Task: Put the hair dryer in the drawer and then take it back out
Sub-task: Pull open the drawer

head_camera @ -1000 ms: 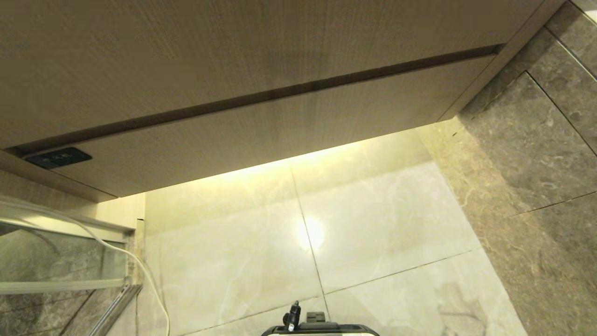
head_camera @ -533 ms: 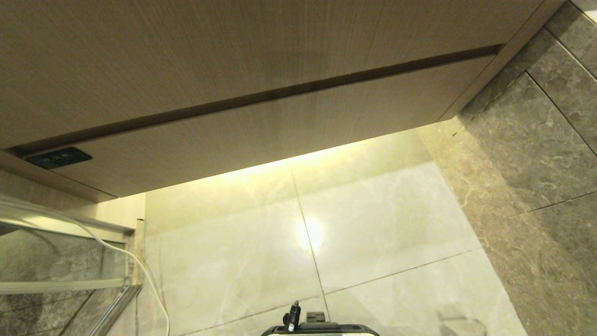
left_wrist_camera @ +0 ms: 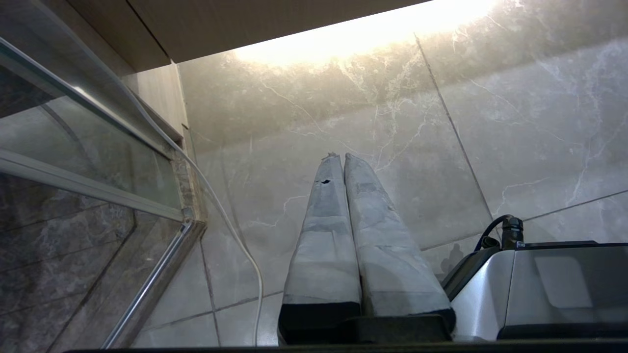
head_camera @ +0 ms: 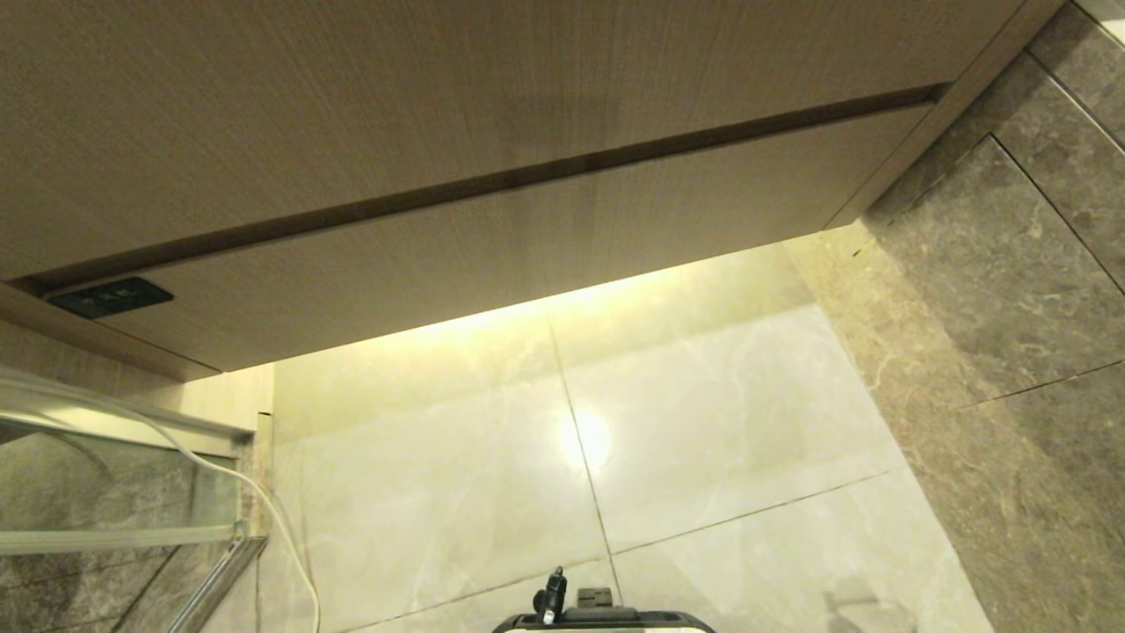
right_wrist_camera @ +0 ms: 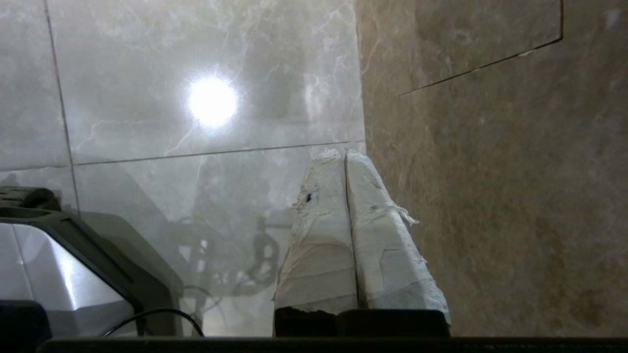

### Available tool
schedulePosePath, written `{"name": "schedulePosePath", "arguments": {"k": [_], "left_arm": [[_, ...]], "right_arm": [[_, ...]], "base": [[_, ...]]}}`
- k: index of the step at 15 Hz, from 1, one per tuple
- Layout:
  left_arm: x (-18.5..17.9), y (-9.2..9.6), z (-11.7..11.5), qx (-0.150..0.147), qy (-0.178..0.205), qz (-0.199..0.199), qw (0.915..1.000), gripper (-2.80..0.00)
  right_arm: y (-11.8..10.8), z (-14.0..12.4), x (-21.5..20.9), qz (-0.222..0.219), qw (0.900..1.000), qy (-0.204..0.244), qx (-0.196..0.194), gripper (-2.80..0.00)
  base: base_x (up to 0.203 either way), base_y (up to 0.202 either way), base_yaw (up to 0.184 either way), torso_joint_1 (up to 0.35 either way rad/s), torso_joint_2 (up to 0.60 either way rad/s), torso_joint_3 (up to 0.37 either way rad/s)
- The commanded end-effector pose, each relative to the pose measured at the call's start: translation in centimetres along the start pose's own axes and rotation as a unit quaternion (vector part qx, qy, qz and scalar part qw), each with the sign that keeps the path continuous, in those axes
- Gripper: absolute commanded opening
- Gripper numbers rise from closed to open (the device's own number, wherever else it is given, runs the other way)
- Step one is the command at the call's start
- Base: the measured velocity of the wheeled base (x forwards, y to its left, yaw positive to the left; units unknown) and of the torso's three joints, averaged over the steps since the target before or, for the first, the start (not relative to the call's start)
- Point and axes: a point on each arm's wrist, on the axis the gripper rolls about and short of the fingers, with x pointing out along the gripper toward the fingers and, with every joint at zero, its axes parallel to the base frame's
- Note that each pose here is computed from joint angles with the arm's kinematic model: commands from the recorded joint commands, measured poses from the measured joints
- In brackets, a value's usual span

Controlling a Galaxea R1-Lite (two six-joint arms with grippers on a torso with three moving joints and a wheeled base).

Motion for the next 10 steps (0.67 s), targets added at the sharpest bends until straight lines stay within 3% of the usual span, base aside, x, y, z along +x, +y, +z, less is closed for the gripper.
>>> {"name": "schedulePosePath", "arguments": {"k": [1,5,10], "left_arm": [[0.0,0.0,0.0,0.0,0.0,0.0,1.0,-2.8],[0.0,0.0,0.0,0.0,0.0,0.0,1.0,-2.8],[0.0,0.0,-0.02,0.0,0.0,0.0,1.0,-2.8]], "right_arm": [[0.03,-0.07,0.04,0.002,1.0,0.003,0.0,-2.8],[0.0,0.02,0.06,0.001,1.0,0.001,0.0,-2.8],[0.08,-0.23,0.11,0.003,1.0,0.007,-0.003,-2.8]], "base": [[0.0,0.0,0.0,0.0,0.0,0.0],[-0.001,0.003,-0.07,0.0,0.0,0.003],[-0.003,0.01,-0.185,0.001,0.0,0.002]]}}
